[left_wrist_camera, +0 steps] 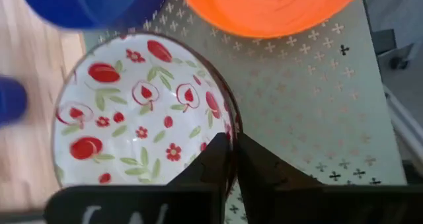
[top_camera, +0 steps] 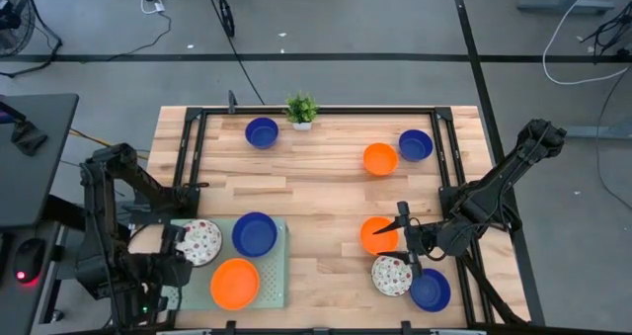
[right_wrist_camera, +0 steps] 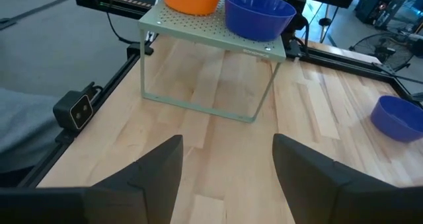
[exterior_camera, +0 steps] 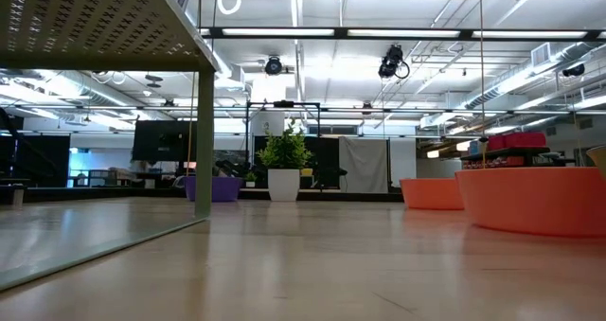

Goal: Pick & Place Mini bowls
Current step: Stack the white bowl on top of the white bowl on the shelf

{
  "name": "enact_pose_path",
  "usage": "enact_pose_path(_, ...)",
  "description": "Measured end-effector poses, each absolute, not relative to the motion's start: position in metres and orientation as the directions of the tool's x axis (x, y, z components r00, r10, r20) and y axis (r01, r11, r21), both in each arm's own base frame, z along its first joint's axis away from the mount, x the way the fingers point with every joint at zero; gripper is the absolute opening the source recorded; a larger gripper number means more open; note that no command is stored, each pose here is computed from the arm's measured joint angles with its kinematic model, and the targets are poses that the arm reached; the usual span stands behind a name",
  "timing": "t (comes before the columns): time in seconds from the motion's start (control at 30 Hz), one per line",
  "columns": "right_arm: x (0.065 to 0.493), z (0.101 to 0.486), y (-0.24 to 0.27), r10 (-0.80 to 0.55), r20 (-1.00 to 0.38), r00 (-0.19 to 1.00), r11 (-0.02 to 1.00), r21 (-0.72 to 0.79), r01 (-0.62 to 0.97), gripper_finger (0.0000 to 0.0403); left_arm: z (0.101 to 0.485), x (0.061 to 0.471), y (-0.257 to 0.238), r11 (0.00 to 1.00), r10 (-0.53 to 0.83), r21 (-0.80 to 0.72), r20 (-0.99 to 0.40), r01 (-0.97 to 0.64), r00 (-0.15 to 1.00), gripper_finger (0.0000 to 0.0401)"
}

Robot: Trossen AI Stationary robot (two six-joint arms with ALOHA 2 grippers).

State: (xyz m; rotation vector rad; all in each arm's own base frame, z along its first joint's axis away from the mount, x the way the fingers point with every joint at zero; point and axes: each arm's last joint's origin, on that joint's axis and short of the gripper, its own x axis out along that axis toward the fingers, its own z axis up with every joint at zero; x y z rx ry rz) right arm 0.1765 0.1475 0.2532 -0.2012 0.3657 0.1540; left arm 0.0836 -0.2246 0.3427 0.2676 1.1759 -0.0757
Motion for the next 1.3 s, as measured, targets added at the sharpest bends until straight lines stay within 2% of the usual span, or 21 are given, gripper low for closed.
enact_pose_path(0.2,0.1765,0.2532,0.1475,0.113,-0.369,0.923,0.969,-0.165,-0.185,0.0236,0.3420,0.0819,-0.2253,0.983,0.059,0.112,-0.943,0.144,0.327,0.0037)
enact_pose_path(0.83,0.1765,0.2531,0.1475,0.113,-0.369,0.922,0.969,-0.166,-0.185,0.0236,0.3426,0.0842,-0.2324,0.996,-0.010,0.022,-0.937,0.087,0.350,0.0044)
enact_pose_path(1.0,0.1765,0.2531,0.1475,0.113,-0.369,0.922,0.968,-0.167,-0.186,0.0236,0.3426,0.0879,-0.2319,1.000,-0.009,-0.007,-0.934,0.007,0.358,0.0044)
enact_pose_path(1.3,0.1765,0.2532,0.1475,0.113,-0.369,0.922,0.968,-0.168,-0.186,0.0236,0.3430,0.0890,-0.2325,1.000,-0.012,-0.012,-0.926,0.002,0.378,0.0044)
